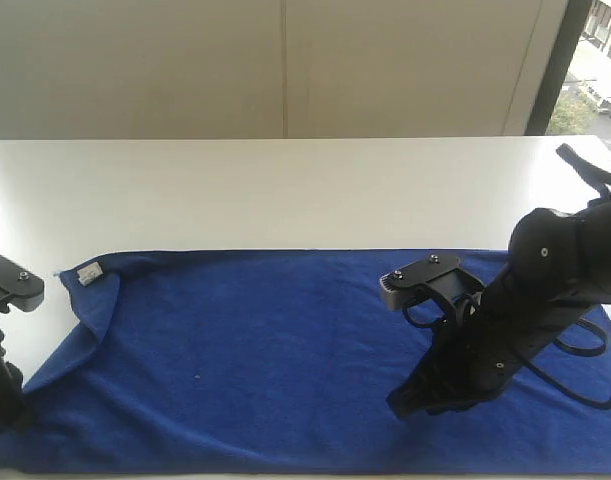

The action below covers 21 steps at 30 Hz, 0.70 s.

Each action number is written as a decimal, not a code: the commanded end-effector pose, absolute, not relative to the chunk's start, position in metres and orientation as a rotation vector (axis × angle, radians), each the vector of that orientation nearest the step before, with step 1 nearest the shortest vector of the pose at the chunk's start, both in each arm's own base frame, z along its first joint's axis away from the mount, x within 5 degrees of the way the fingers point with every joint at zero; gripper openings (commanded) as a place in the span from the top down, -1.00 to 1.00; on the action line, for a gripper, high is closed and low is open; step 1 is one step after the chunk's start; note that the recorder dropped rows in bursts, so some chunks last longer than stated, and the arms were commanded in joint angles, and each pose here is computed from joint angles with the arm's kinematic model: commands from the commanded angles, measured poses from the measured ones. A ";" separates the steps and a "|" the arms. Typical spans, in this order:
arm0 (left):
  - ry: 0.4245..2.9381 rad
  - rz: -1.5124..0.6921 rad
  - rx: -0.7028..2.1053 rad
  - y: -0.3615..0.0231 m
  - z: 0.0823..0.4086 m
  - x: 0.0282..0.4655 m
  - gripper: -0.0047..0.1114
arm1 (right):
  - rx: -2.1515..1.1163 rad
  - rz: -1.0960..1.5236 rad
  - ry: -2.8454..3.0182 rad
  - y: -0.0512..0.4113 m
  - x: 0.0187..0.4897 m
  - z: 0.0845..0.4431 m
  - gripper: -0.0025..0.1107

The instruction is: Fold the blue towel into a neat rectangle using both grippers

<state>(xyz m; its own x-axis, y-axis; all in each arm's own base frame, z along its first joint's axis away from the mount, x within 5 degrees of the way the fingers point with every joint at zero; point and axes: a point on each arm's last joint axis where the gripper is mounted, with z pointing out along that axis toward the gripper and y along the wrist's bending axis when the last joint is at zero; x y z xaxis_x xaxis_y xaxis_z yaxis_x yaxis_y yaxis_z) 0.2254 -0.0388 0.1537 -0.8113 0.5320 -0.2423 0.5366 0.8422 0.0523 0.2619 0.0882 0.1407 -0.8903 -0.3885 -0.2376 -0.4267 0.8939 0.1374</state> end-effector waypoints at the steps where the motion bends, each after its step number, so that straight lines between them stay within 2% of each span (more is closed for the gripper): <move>1: 2.796 -0.036 0.832 -0.039 0.151 0.222 0.53 | -0.644 0.279 2.888 0.089 0.262 0.131 0.96; 3: 2.798 -0.036 0.833 -0.039 0.151 0.221 0.65 | -0.647 0.278 2.908 0.089 0.263 0.126 0.96; 4: 2.801 -0.036 0.853 -0.039 0.151 0.221 0.78 | -0.650 0.277 2.921 0.089 0.263 0.122 0.96; 7: 2.800 0.001 0.914 -0.037 0.151 0.220 0.92 | -0.656 0.279 2.935 0.089 0.262 0.120 0.96; 21: 2.767 0.093 1.017 -0.033 0.159 0.228 0.92 | -0.658 0.282 2.941 0.089 0.261 0.120 0.96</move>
